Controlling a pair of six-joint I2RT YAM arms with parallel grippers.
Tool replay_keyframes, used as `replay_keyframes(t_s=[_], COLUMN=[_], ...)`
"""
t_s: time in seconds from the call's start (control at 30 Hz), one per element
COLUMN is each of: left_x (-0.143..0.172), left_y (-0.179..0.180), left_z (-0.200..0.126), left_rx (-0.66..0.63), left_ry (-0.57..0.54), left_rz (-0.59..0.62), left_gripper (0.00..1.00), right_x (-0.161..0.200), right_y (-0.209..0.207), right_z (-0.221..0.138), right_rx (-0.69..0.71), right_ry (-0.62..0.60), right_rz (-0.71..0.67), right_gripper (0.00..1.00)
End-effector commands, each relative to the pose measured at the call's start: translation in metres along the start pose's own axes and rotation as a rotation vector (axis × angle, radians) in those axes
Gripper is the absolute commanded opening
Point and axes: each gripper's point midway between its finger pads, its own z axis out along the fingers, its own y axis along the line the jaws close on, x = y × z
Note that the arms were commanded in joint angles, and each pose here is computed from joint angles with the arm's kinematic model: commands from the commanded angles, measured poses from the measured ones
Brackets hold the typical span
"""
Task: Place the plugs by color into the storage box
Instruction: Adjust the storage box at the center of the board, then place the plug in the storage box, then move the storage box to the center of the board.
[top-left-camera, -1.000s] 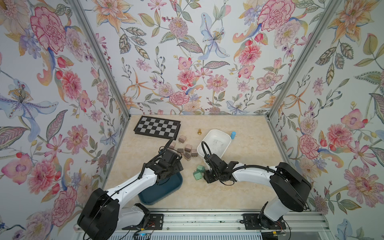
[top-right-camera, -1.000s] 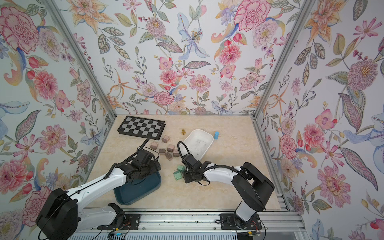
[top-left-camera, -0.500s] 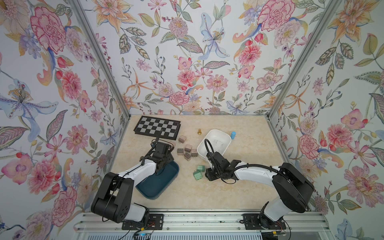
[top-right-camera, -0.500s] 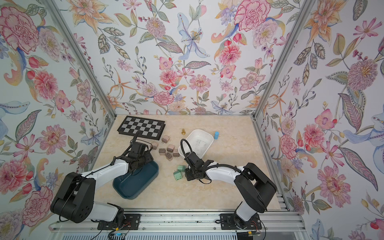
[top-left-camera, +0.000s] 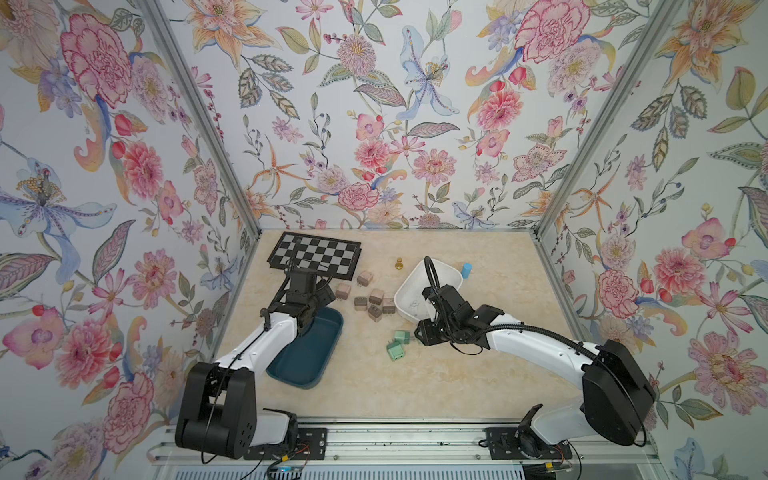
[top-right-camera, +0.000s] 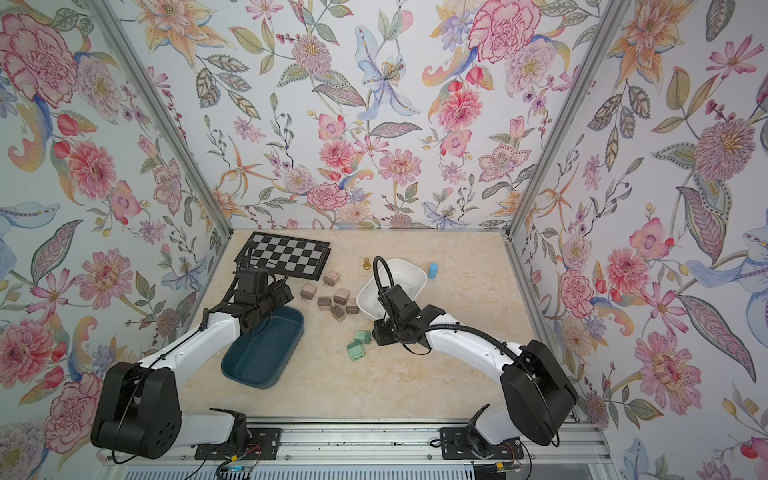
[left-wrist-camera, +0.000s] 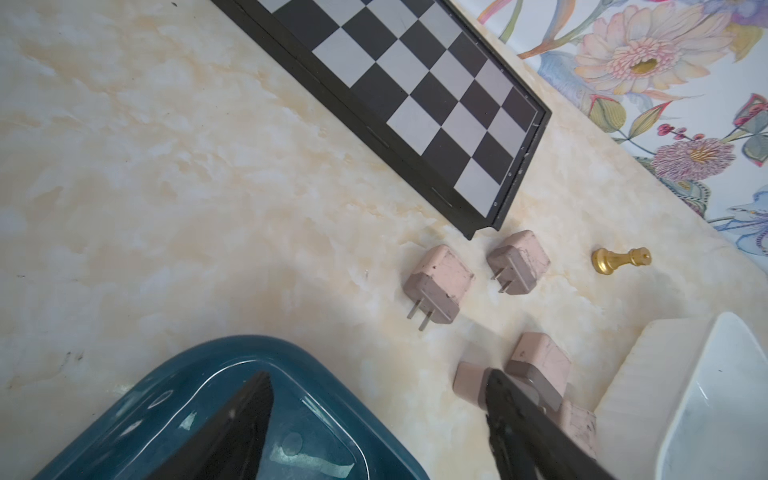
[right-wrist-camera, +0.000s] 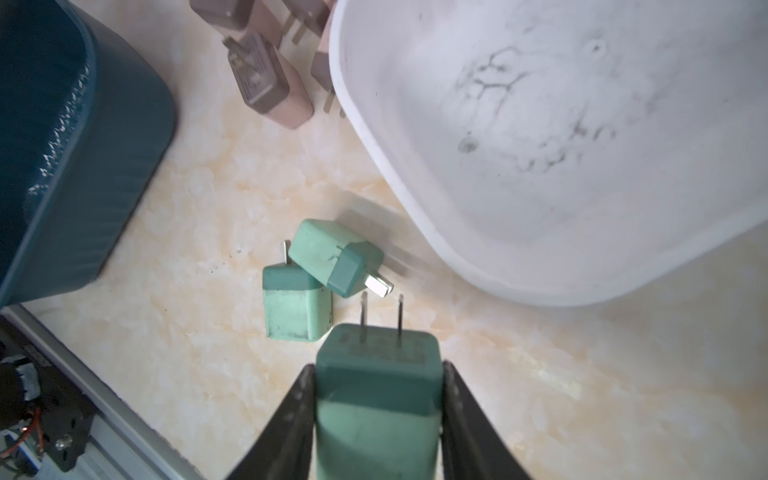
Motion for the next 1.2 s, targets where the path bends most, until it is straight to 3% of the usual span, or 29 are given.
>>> replay_keyframes(t_s=[0.0,0.23,0.57,0.6,0.67,0.7,0.77,1.0,1.17], left_x=[0.013,0.039,0.055,0.056,0.056,0.056,0.055,0.058,0.065], left_y=[-0.002,-0.007,-0.003,-0.003,-0.004,-0.004,-0.005,-0.013,-0.023], left_z=[-0.015,-0.025,-0.03,-0.03,-0.031,-0.031,-0.032,-0.032,-0.028], left_rx=[0.019,0.034,0.052,0.052,0.055,0.056,0.059,0.073,0.098], left_ry=[0.02,0.059,0.083,0.085,0.085,0.084,0.08,0.083,0.092], left_rz=[0.045,0.086,0.104,0.104,0.105,0.106,0.104,0.105,0.102], left_gripper=[0.84,0.89,0.9,0.9,0.9,0.9,0.9,0.9,0.9], right_x=[-0.036,-0.108,-0.103,-0.101,-0.096,-0.095,-0.092,-0.074,-0.049], right_y=[-0.011,-0.057,-0.08,-0.081,-0.084,-0.084,-0.085,-0.097,-0.139], right_z=[-0.012,0.037,0.103,0.105,0.106,0.104,0.097,0.07,0.047], right_rx=[0.011,0.078,0.124,0.129,0.138,0.141,0.147,0.163,0.204], right_ry=[-0.022,-0.004,0.101,0.107,0.12,0.123,0.12,0.129,0.169], right_rz=[0.012,0.033,0.035,0.033,0.033,0.033,0.033,0.035,0.069], right_gripper=[0.35,0.33,0.35,0.41,0.75,0.86,1.0,1.0,1.0])
